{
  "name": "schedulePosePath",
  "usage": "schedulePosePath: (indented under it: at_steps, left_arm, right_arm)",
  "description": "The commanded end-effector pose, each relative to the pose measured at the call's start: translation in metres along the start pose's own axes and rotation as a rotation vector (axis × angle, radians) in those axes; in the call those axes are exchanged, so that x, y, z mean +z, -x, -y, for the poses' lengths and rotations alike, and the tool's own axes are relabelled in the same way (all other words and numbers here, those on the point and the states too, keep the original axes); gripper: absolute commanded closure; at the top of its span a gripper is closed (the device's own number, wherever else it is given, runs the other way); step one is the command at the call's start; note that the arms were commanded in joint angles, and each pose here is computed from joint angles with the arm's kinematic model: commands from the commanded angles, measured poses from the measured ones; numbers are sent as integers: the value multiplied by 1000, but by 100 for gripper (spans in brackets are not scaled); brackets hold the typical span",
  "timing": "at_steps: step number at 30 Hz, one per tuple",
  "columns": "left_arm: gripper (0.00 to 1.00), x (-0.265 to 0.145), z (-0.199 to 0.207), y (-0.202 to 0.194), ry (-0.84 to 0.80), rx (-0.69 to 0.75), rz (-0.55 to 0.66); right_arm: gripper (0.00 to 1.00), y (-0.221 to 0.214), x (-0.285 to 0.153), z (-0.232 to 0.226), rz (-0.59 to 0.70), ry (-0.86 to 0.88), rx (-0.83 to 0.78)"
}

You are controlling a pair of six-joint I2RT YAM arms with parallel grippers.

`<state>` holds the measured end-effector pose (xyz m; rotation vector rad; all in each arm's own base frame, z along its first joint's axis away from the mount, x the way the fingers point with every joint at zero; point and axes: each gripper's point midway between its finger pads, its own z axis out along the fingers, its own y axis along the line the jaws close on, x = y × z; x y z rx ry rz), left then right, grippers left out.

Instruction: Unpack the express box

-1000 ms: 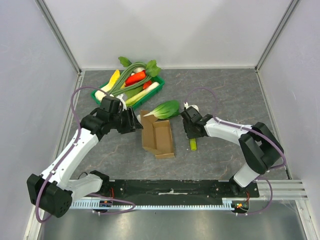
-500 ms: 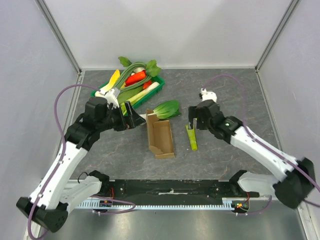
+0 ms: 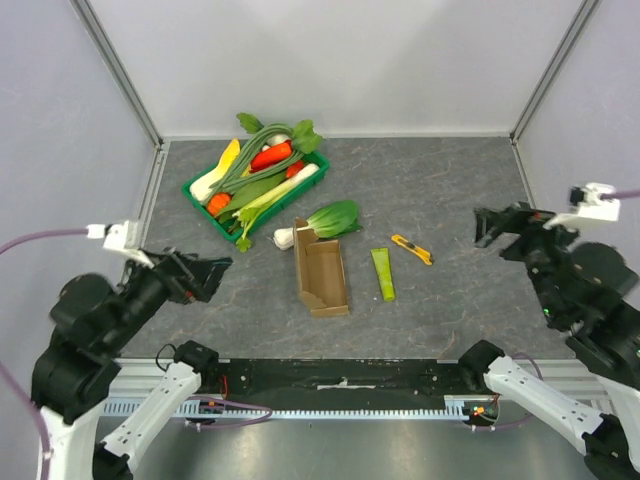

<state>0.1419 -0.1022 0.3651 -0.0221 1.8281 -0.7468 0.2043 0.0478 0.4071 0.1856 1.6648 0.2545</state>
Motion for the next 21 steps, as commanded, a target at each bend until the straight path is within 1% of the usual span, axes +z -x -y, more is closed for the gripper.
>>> schedulePosePath:
  at_steps: [1,3,6,15,21]
  left_arm:
    - [0,-42,-18,12,108,66,85]
    - [0,-55,-17,19,111,77,122]
    - [0,-67,-19,24,123,114,147]
    - [0,-63,-21,26,142,167,126]
    - [0,-61,-22,28,138,188,137]
  right_arm:
    - [2,15,-29,31,34,-61,-56]
    - [2,22,-34,30,47,-44,-57]
    - [2,27,-37,29,52,-34,-52]
    - [2,26,-36,30,53,-48,-19]
    - [2,30,-38,35,65,-73,-8]
